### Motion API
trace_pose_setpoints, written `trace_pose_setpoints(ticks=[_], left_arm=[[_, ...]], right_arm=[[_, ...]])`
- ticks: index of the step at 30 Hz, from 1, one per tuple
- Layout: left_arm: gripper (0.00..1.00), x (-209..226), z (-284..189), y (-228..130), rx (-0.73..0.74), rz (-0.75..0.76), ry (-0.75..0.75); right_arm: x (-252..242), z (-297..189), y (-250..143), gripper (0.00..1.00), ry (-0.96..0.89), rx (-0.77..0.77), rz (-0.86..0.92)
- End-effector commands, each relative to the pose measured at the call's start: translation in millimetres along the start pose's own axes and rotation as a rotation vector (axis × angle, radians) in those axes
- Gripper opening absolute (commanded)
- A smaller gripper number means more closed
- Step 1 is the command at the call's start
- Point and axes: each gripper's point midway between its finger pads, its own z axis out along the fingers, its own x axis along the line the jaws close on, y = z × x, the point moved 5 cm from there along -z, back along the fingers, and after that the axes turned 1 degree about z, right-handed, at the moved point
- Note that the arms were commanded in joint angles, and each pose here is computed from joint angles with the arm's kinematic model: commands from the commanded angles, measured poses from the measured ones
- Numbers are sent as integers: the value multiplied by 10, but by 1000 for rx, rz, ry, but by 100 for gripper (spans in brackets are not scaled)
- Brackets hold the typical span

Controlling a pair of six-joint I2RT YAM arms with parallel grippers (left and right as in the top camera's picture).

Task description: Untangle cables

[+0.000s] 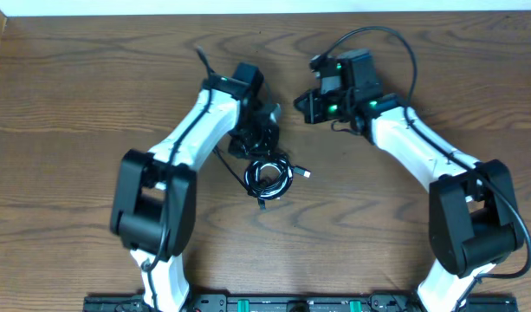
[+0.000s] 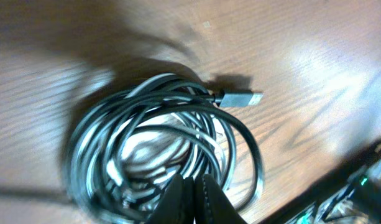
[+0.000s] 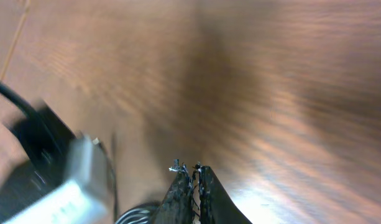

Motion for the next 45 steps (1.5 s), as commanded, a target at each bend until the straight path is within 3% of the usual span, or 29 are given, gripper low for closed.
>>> trace_pose_setpoints(ticks=[1, 5, 12, 20, 25, 31, 34, 37, 45], left_arm=[[8, 288, -360, -15, -106, -308, 202], [8, 594, -566, -139, -118, -491, 294], [8, 1008, -748, -174, -164, -788, 268], [8, 1080, -788, -165, -175, -827, 238], [8, 1082, -789, -153, -179, -806, 238], [8, 1087, -794, -109, -189, -710, 239], [8, 1090, -800, -57, -209, -658, 238], [7, 1102, -816, 20, -246, -629, 232], [7, 1161, -891, 229, -366, -669, 196]], right_arm=[[270, 59, -76, 4, 71, 38, -51], [384, 132, -276, 4, 74, 118, -45], [512, 371, -777, 1, 54, 311, 53], [491, 708, -1298, 1, -20, 479, 251], [324, 753, -1147, 1, -48, 411, 366], [-89, 734, -868, 1, -258, 212, 530], [-111, 759, -641, 1, -219, 109, 530], [94, 719, -434, 2, -77, 103, 420], [442, 219, 11, 7, -151, 204, -12]])
